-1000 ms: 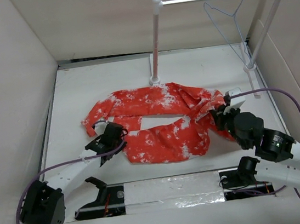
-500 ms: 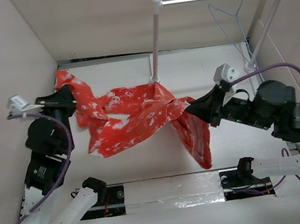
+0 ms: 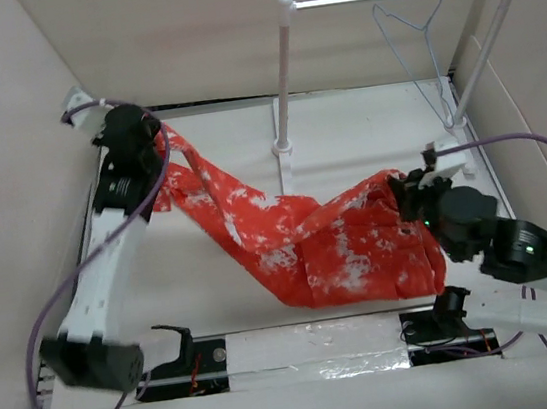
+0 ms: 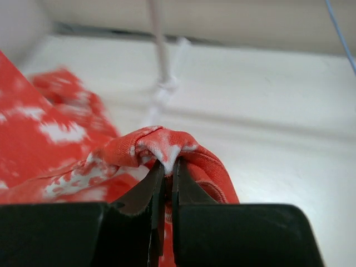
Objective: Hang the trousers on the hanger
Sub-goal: Flatten out the trousers at the center of the board.
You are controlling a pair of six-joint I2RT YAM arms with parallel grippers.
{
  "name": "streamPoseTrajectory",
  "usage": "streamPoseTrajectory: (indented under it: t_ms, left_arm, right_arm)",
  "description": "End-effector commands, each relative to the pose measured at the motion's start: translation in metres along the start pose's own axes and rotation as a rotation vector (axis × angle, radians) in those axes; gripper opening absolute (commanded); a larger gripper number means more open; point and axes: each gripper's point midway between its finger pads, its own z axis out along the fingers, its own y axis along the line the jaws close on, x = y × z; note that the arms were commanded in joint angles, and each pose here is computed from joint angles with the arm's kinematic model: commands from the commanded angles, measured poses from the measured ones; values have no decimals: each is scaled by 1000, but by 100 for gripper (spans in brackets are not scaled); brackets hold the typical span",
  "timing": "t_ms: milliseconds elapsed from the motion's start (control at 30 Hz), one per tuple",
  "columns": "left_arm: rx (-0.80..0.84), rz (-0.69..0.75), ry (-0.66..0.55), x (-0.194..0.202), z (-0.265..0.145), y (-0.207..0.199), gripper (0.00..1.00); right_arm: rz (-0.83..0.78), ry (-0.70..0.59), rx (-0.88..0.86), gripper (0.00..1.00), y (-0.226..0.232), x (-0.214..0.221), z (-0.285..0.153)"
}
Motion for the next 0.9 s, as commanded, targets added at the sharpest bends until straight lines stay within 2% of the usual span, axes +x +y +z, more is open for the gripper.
streamPoseTrajectory:
  t_ms: [0,167,200,267,367,433,533,567,633,733,767,800,833,867]
  left_arm:
    - [-45,32,196,76,70,20,0]
    - [-177,117,210,108,111,35,0]
    - [-242,147,201,114,119,51,0]
    - [-288,161,190,116,120,67,0]
    - [-307,148,155,116,120,90,0]
    - [-250,114,140,111,124,80,0]
    - [-286,149,167,119,137,84,0]
    - [-278,139,146,109,143,73,0]
    - [-267,163,136,118,157,67,0]
    - [-241,224,113,125,185,51,0]
    - [-217,248,79,109,195,33,0]
    - [-203,304,121,136,208,32,0]
    - [-173,345,155,151,213,24,7]
    - [-134,347,142,140,222,4,30]
  right_arm:
    - [58,-50,318,0,-52,8,14]
    - [22,45,326,0,-66,66,47]
    - [36,39,360,0,-78,70,52]
    - [28,88,345,0,-83,95,56]
    - [40,80,383,0,-103,106,55]
    - [55,69,418,0,-119,114,60]
    - [62,103,438,0,-135,124,75]
    - [77,104,494,0,-154,125,76]
    - [110,124,529,0,-168,130,86]
    - [157,60,606,0,-198,116,93]
    - [167,39,613,0,-204,110,95]
    - [178,20,632,0,-213,104,95]
    - [187,34,625,0,-214,107,99]
    - [194,-3,607,0,-213,95,105]
